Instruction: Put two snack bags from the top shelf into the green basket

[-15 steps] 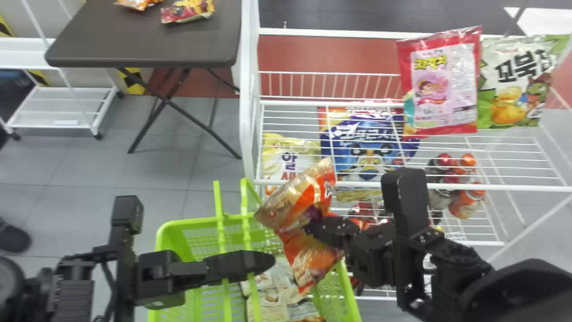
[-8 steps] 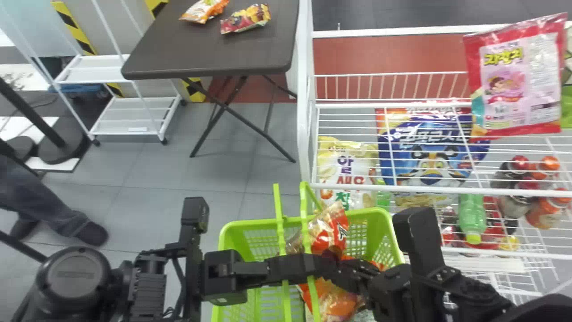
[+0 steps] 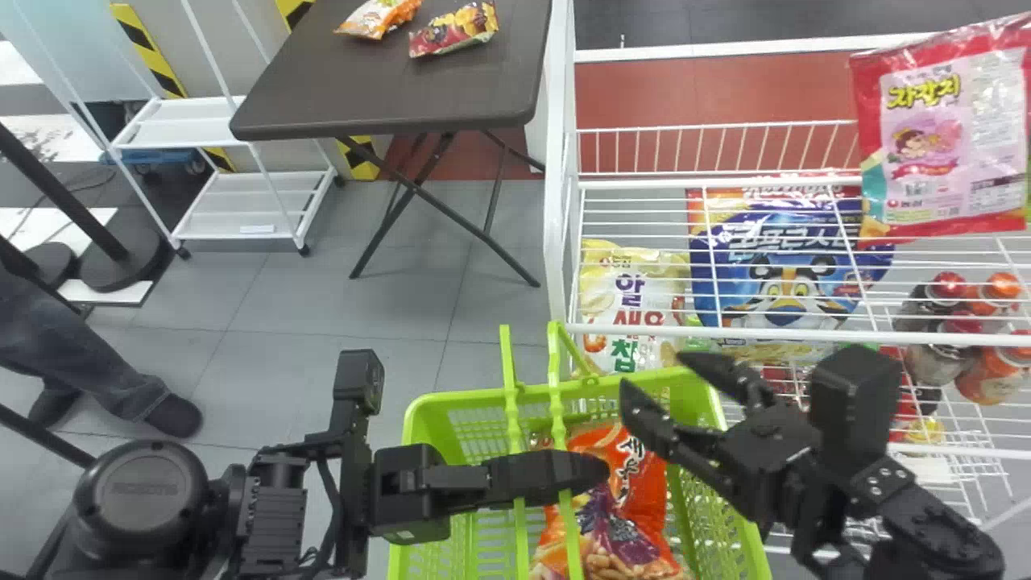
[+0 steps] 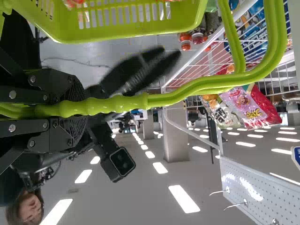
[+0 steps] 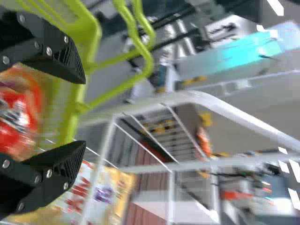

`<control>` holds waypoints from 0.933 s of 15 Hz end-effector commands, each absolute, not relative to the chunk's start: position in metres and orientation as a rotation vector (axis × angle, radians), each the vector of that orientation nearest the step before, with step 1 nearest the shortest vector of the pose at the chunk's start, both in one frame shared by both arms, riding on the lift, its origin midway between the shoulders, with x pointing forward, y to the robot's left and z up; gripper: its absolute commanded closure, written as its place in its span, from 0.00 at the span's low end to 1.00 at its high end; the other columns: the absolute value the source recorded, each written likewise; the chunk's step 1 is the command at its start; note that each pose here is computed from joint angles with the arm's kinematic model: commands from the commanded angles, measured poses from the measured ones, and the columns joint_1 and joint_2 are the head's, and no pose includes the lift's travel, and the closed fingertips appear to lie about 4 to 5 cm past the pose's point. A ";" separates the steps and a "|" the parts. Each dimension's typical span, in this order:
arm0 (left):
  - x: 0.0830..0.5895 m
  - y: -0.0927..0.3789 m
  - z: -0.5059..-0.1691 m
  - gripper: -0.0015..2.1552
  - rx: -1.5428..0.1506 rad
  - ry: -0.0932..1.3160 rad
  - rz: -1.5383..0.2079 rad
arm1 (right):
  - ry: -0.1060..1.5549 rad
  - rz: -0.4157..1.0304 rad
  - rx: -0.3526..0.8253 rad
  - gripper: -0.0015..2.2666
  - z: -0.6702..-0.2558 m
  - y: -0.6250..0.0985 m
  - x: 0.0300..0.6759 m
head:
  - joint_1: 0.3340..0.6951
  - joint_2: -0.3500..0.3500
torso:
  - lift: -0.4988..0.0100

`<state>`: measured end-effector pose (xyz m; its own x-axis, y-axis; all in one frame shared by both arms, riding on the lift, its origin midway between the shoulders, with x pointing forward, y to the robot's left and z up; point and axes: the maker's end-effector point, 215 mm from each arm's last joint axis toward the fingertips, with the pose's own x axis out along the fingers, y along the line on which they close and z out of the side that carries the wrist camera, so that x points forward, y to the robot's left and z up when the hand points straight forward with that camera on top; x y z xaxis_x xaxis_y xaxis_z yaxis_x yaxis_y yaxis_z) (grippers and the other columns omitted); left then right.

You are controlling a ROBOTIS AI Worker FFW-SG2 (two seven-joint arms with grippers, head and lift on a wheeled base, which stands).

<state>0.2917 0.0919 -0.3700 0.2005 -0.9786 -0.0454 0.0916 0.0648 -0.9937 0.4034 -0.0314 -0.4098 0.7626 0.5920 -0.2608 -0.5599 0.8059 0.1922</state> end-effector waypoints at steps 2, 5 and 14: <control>0.291 0.095 -0.371 0.99 -1.195 1.018 -1.061 | 0.233 0.508 0.130 0.03 -0.398 -0.081 0.415 | 1.00 0.62 | 0.98; 0.290 0.095 -0.372 0.99 -1.200 1.019 -1.058 | 0.178 0.405 0.121 0.04 -0.395 -0.124 0.411 | 1.00 0.53 | 0.98; 0.288 0.093 -0.375 0.99 -1.217 1.021 -1.054 | 0.070 0.262 0.078 0.04 -0.396 -0.186 0.379 | 1.00 0.29 | 0.98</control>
